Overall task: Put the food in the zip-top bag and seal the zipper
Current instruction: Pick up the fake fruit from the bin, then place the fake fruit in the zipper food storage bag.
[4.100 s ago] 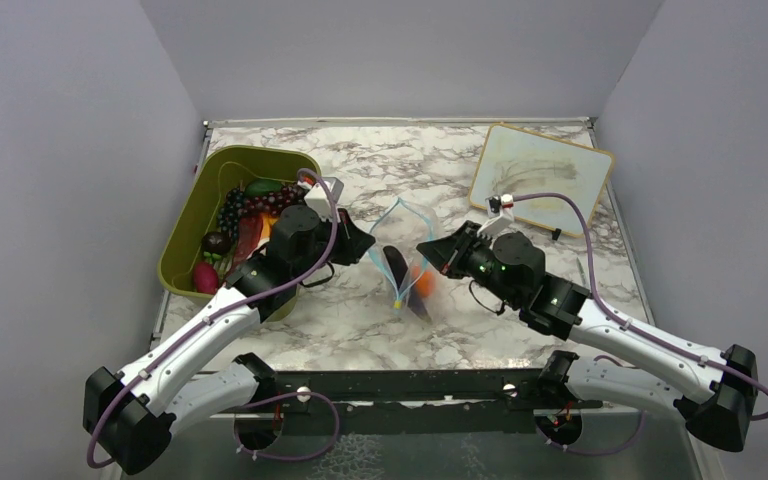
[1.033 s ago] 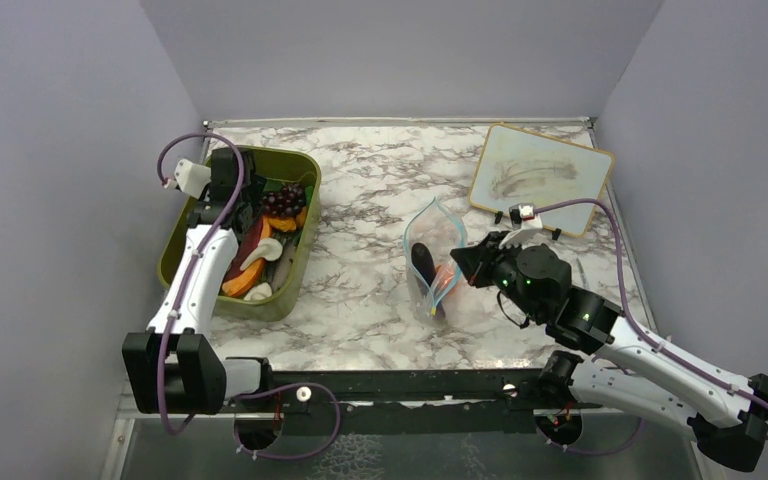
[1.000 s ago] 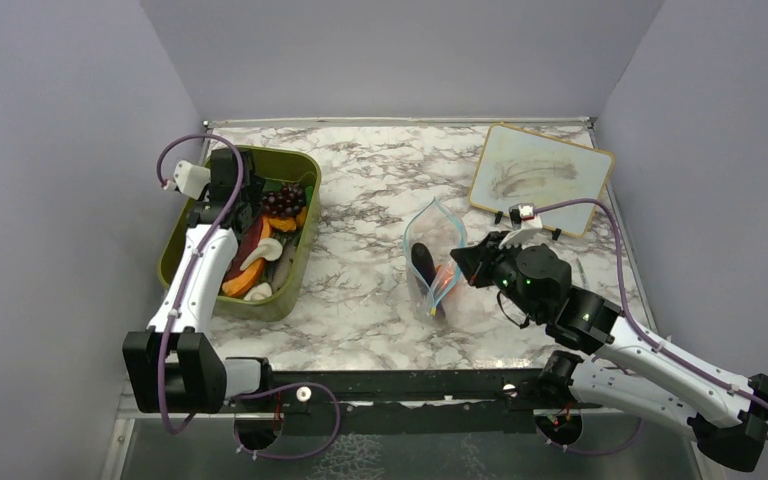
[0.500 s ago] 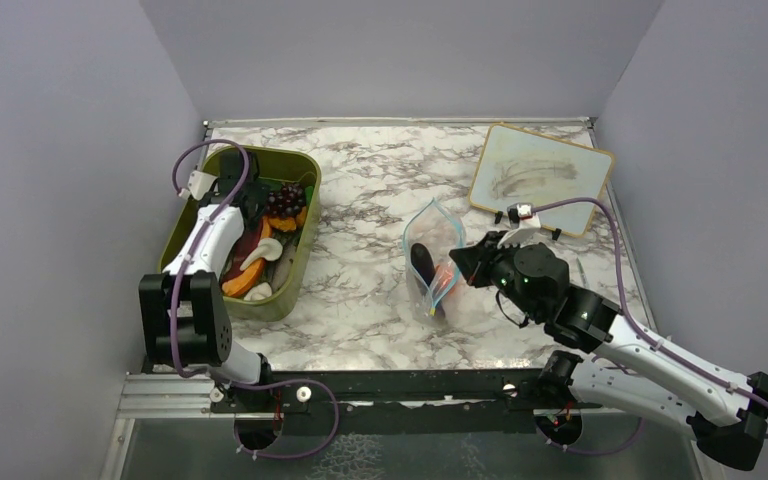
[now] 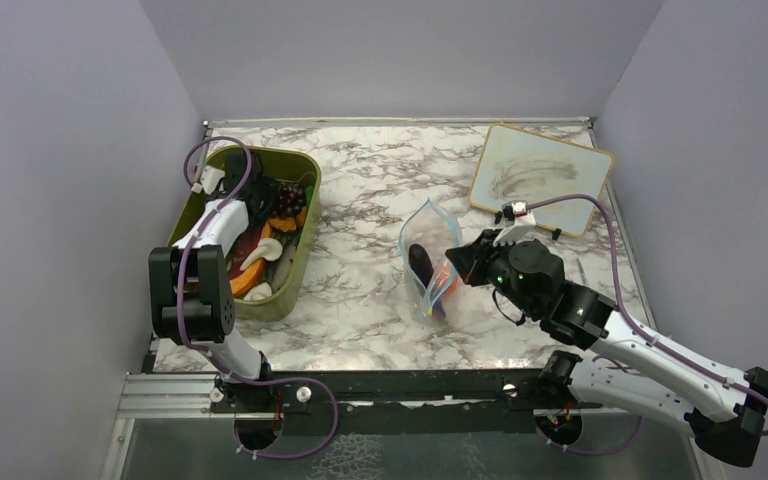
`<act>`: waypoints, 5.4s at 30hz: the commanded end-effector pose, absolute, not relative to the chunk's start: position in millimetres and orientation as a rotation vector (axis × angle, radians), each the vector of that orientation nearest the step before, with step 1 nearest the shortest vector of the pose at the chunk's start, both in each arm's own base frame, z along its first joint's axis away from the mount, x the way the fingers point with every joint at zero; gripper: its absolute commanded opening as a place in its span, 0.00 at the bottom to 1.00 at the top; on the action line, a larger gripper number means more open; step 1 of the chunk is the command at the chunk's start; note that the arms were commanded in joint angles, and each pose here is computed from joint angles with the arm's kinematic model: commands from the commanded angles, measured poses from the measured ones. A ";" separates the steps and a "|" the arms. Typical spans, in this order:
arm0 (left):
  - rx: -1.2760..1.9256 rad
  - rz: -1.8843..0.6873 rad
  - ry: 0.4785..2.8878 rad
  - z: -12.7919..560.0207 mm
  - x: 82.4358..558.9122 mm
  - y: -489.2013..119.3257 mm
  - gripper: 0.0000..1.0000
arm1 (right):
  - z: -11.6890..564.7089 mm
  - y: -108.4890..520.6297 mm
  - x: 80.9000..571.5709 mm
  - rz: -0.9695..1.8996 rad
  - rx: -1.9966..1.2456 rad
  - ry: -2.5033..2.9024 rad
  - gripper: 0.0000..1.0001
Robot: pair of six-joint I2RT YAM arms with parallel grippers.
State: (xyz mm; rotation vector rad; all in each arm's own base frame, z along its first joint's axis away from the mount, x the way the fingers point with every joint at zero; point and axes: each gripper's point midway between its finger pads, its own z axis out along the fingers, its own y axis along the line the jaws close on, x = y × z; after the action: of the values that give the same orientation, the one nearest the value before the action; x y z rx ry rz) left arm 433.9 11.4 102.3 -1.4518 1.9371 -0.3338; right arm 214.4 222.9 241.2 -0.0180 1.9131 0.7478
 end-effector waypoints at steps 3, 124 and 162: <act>-1.427 -0.396 1.948 96.8 441.4 7.3 0.61 | 251.8 230.7 211.9 0.801 -0.018 1.910 0.01; -0.168 -1.352 1.607 392.7 250.7 -214.5 0.25 | 230.1 304.9 222.4 1.073 0.071 2.000 0.01; -0.123 -1.276 1.769 277.5 244.2 -236.6 0.28 | 293.6 328.4 220.0 1.294 0.011 1.794 0.01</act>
State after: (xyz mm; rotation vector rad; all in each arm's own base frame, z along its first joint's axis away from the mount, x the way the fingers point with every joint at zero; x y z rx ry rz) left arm 238.9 -237.2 272.8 -0.1481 1.8044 -1.3151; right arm 227.9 320.6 257.3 0.0670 1.9229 1.1657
